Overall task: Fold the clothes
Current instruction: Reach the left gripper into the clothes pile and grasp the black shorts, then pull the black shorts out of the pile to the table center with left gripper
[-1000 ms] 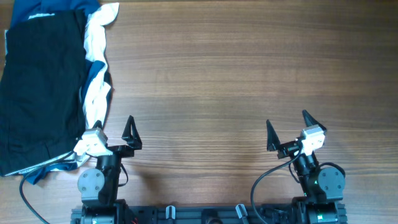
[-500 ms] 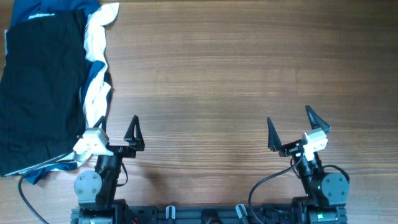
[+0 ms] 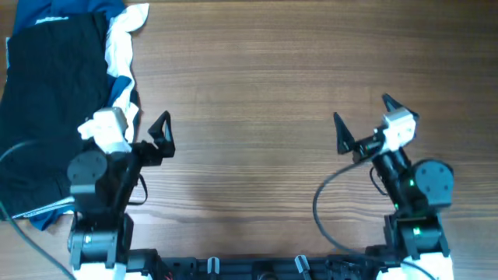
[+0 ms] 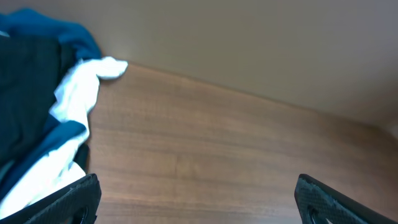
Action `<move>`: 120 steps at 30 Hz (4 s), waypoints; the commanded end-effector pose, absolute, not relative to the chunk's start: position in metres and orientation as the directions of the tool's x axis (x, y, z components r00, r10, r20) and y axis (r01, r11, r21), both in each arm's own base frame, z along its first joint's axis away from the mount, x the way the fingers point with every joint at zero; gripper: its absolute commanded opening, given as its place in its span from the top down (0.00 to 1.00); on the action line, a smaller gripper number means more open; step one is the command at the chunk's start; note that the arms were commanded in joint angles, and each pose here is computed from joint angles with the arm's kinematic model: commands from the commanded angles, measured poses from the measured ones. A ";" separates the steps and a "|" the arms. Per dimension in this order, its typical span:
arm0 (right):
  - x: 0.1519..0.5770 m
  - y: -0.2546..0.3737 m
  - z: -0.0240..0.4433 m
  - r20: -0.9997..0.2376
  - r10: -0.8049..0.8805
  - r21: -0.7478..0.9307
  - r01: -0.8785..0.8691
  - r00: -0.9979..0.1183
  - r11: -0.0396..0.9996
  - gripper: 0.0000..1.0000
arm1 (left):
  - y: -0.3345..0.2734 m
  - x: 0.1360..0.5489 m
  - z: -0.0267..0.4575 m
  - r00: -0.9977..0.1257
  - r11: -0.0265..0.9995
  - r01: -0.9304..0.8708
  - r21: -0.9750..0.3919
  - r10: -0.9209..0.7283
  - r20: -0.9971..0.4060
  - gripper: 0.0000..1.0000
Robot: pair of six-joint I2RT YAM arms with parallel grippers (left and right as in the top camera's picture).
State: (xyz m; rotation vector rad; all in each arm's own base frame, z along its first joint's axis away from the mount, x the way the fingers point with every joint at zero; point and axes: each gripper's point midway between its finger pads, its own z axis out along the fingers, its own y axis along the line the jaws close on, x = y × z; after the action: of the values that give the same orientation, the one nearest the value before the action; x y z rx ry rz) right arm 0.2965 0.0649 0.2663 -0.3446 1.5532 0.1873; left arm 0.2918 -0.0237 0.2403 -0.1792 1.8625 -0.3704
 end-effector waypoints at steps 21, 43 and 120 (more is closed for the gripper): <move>0.391 0.112 0.271 -0.853 0.036 0.314 -0.458 -0.520 0.832 0.00 | 0.065 0.364 0.230 -0.694 0.948 -0.205 -0.243 -0.315 -0.648 0.00; 0.380 0.110 0.243 -0.796 -0.016 0.316 -0.438 -0.605 0.841 0.00 | 0.351 0.273 0.106 -0.574 0.730 -0.679 -0.071 -0.589 -0.568 0.02; 0.456 0.029 0.093 -0.600 0.032 0.223 -0.128 -0.799 0.966 0.14 | -0.157 0.367 0.136 -0.899 0.951 0.160 -0.264 0.029 -0.437 0.00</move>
State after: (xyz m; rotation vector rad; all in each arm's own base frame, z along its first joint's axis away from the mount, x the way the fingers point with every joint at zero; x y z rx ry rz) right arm 0.4311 0.0389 0.1226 -0.0588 2.4692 0.4666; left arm 0.3655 -0.1695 0.1451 0.1307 2.6480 -0.5199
